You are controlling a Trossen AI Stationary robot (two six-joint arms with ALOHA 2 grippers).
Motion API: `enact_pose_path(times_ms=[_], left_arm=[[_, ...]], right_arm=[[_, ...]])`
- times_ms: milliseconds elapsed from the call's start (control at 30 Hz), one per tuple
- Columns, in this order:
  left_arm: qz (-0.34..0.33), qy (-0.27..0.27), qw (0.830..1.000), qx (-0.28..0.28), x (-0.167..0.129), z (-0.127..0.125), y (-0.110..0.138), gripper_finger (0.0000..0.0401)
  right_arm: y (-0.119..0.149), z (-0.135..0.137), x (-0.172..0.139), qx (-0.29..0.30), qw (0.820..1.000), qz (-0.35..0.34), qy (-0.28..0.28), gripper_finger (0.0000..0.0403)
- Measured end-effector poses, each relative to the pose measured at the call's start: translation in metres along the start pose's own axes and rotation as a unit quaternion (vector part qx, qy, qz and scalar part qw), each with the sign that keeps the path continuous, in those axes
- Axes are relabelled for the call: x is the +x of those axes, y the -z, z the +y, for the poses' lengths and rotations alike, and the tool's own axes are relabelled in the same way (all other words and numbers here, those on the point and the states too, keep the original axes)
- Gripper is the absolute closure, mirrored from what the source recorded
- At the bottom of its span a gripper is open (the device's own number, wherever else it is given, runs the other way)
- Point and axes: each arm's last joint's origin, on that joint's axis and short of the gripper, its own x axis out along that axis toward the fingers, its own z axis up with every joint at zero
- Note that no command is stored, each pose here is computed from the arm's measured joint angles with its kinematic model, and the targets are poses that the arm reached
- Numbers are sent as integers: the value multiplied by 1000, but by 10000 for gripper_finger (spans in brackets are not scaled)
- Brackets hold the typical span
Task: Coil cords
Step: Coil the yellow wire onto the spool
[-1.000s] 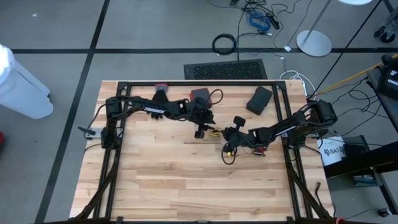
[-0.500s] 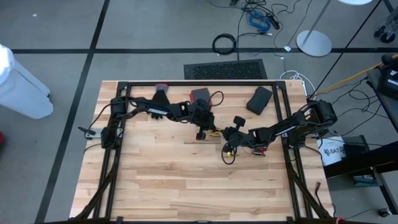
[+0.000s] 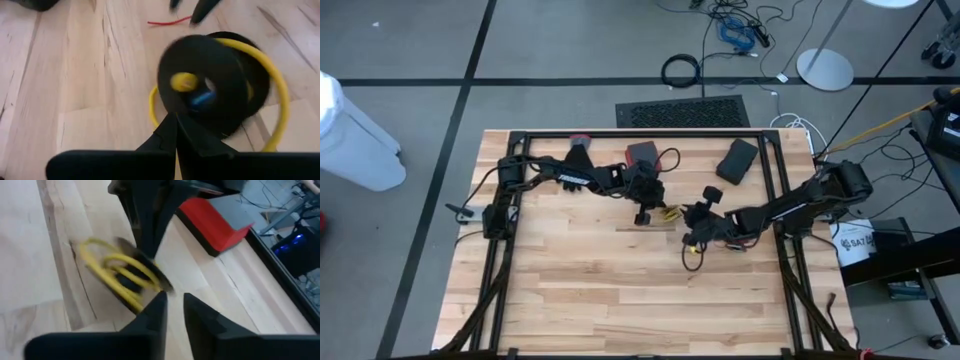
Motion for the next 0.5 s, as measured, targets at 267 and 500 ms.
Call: enact_pose_path(times_ms=[267,500], left_arm=[[-2,-2,1000,1,0,0,0,400],[5,-18,1000,-5,0,1,0,401]], right_arm=[[2,-5,-19,25,999,19,-19,295],[1,-1,-21,34,997,24,-60,299]])
